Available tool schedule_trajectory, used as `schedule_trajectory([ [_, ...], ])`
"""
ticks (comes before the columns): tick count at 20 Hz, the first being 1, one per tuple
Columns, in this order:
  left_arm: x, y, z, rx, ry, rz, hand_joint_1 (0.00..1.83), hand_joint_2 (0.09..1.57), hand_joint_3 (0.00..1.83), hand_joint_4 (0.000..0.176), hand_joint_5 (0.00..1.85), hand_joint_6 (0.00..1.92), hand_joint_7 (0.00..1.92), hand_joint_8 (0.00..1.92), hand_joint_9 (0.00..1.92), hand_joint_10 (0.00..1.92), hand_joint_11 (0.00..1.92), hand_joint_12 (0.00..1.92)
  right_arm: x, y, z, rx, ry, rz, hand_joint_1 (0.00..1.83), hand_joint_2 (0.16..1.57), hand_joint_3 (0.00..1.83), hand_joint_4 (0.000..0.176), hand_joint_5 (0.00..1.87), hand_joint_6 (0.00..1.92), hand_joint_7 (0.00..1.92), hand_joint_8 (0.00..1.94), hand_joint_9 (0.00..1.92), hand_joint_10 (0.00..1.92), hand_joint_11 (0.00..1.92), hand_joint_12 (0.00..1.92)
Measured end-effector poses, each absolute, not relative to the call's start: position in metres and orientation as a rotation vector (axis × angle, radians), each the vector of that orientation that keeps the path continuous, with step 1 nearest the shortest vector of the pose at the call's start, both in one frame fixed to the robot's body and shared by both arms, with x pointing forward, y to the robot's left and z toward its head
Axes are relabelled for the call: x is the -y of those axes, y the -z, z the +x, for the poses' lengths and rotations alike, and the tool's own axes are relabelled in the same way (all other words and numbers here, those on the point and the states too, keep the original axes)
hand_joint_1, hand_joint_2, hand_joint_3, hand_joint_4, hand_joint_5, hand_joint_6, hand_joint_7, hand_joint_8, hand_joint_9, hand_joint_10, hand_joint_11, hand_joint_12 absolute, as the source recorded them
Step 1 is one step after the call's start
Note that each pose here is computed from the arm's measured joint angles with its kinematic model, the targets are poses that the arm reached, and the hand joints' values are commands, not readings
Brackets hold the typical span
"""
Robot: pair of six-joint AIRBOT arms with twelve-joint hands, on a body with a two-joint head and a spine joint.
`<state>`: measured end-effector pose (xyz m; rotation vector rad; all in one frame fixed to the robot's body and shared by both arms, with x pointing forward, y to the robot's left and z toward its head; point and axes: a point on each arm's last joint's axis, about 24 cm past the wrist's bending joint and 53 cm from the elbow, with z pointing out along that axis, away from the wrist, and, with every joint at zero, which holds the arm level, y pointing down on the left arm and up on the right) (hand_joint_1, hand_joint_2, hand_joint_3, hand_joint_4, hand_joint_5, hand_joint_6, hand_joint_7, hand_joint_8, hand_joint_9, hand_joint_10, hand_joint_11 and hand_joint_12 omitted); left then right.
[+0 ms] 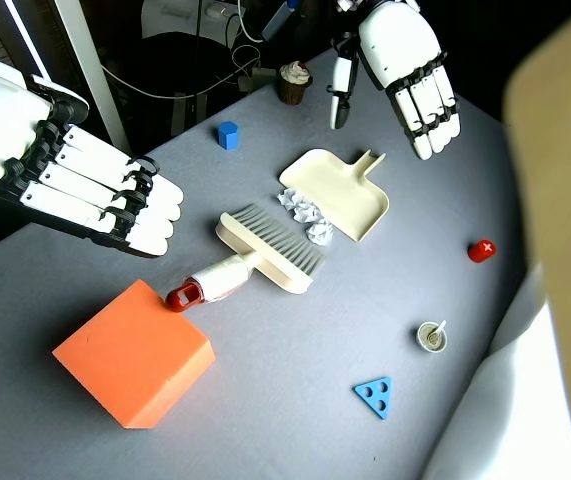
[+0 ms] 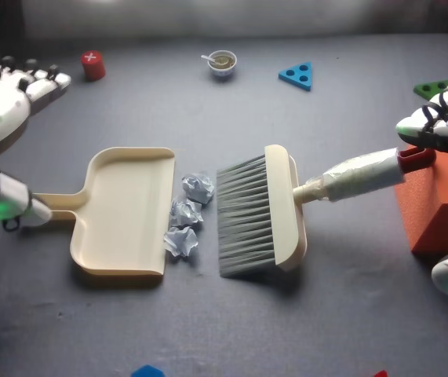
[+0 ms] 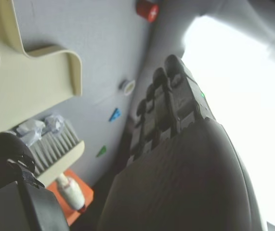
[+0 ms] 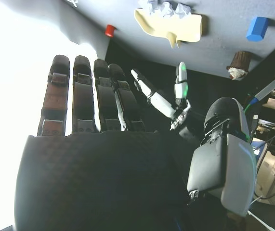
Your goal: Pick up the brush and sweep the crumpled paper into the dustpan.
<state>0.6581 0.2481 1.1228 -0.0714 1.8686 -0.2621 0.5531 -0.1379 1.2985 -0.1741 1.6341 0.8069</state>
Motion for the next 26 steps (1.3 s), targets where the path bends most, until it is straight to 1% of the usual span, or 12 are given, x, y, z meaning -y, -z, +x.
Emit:
schedule_trajectory([
  [1, -0.250, -1.116, 0.656, -1.876, 0.253, -0.080, 0.78, 0.93, 0.00, 0.000, 0.16, 0.00, 0.18, 0.00, 0.21, 0.00, 0.05, 0.43, 0.137, -1.298, 0.552, -1.635, -0.809, -0.176, 0.00, 0.93, 0.01, 0.000, 0.12, 0.00, 0.14, 0.01, 0.15, 0.01, 0.13, 0.02],
  [2, -0.250, -1.111, 0.654, -1.885, 0.258, -0.090, 0.74, 0.97, 0.00, 0.012, 0.22, 0.00, 0.22, 0.00, 0.23, 0.00, 0.01, 0.57, 0.136, -1.298, 0.552, -1.634, -0.811, -0.177, 0.00, 0.94, 0.01, 0.000, 0.12, 0.00, 0.14, 0.00, 0.14, 0.00, 0.13, 0.02],
  [4, -0.251, -1.098, 0.649, -1.907, 0.256, -0.100, 0.71, 1.02, 0.01, 0.030, 0.32, 0.01, 0.27, 0.00, 0.25, 0.00, 0.00, 0.69, 0.133, -1.298, 0.549, -1.636, -0.817, -0.183, 0.00, 0.94, 0.01, 0.000, 0.11, 0.00, 0.13, 0.00, 0.13, 0.00, 0.12, 0.01],
  [7, -0.256, -1.086, 0.645, -1.916, 0.243, -0.133, 0.68, 1.09, 0.01, 0.049, 0.45, 0.03, 0.30, 0.01, 0.23, 0.00, 0.00, 0.65, 0.126, -1.299, 0.544, -1.630, -0.814, -0.212, 0.00, 0.95, 0.01, 0.000, 0.10, 0.00, 0.12, 0.00, 0.13, 0.00, 0.12, 0.01],
  [9, -0.256, -1.083, 0.646, -1.913, 0.240, -0.132, 0.72, 1.08, 0.00, 0.049, 0.49, 0.02, 0.30, 0.00, 0.22, 0.00, 0.00, 0.61, 0.119, -1.298, 0.538, -1.628, -0.813, -0.241, 0.00, 0.96, 0.01, 0.000, 0.10, 0.00, 0.12, 0.00, 0.13, 0.00, 0.12, 0.01],
  [10, -0.255, -1.080, 0.647, -1.915, 0.244, -0.133, 0.71, 1.08, 0.00, 0.063, 0.53, 0.02, 0.30, 0.00, 0.22, 0.00, 0.00, 0.61, 0.117, -1.298, 0.536, -1.627, -0.813, -0.251, 0.00, 0.96, 0.01, 0.000, 0.11, 0.01, 0.12, 0.00, 0.13, 0.00, 0.12, 0.01],
  [17, -0.257, -1.065, 0.651, -1.923, 0.251, -0.136, 0.70, 1.08, 0.00, 0.063, 0.54, 0.00, 0.31, 0.00, 0.23, 0.00, 0.00, 0.63, 0.122, -1.301, 0.539, -1.616, -0.805, -0.239, 0.01, 0.98, 0.01, 0.000, 0.13, 0.01, 0.16, 0.01, 0.16, 0.01, 0.14, 0.02],
  [21, -0.259, -1.061, 0.653, -1.920, 0.243, -0.135, 0.71, 1.06, 0.00, 0.072, 0.53, 0.01, 0.31, 0.00, 0.22, 0.00, 0.00, 0.59, 0.122, -1.301, 0.539, -1.615, -0.805, -0.239, 0.00, 0.99, 0.01, 0.000, 0.14, 0.01, 0.16, 0.01, 0.16, 0.01, 0.15, 0.02],
  [22, -0.260, -1.059, 0.653, -1.920, 0.240, -0.132, 0.76, 1.04, 0.00, 0.060, 0.57, 0.01, 0.33, 0.01, 0.24, 0.01, 0.00, 0.62, 0.122, -1.301, 0.539, -1.615, -0.805, -0.238, 0.00, 0.99, 0.01, 0.000, 0.14, 0.00, 0.16, 0.00, 0.15, 0.00, 0.15, 0.02],
  [23, -0.259, -1.057, 0.653, -1.922, 0.246, -0.137, 0.77, 1.04, 0.00, 0.060, 0.57, 0.01, 0.31, 0.00, 0.22, 0.00, 0.00, 0.60, 0.122, -1.301, 0.539, -1.616, -0.805, -0.239, 0.01, 0.99, 0.00, 0.000, 0.14, 0.01, 0.16, 0.01, 0.16, 0.01, 0.16, 0.02],
  [25, -0.260, -1.050, 0.652, -1.931, 0.241, -0.140, 0.72, 1.05, 0.00, 0.074, 0.56, 0.00, 0.33, 0.00, 0.24, 0.00, 0.00, 0.66, 0.122, -1.301, 0.539, -1.615, -0.805, -0.238, 0.01, 1.00, 0.01, 0.000, 0.12, 0.00, 0.15, 0.00, 0.15, 0.00, 0.14, 0.01],
  [26, -0.261, -1.047, 0.653, -1.934, 0.239, -0.141, 0.71, 1.05, 0.00, 0.077, 0.56, 0.00, 0.33, 0.00, 0.24, 0.01, 0.00, 0.67, 0.122, -1.301, 0.539, -1.615, -0.805, -0.238, 0.01, 1.00, 0.01, 0.000, 0.12, 0.00, 0.15, 0.00, 0.15, 0.00, 0.14, 0.01],
])
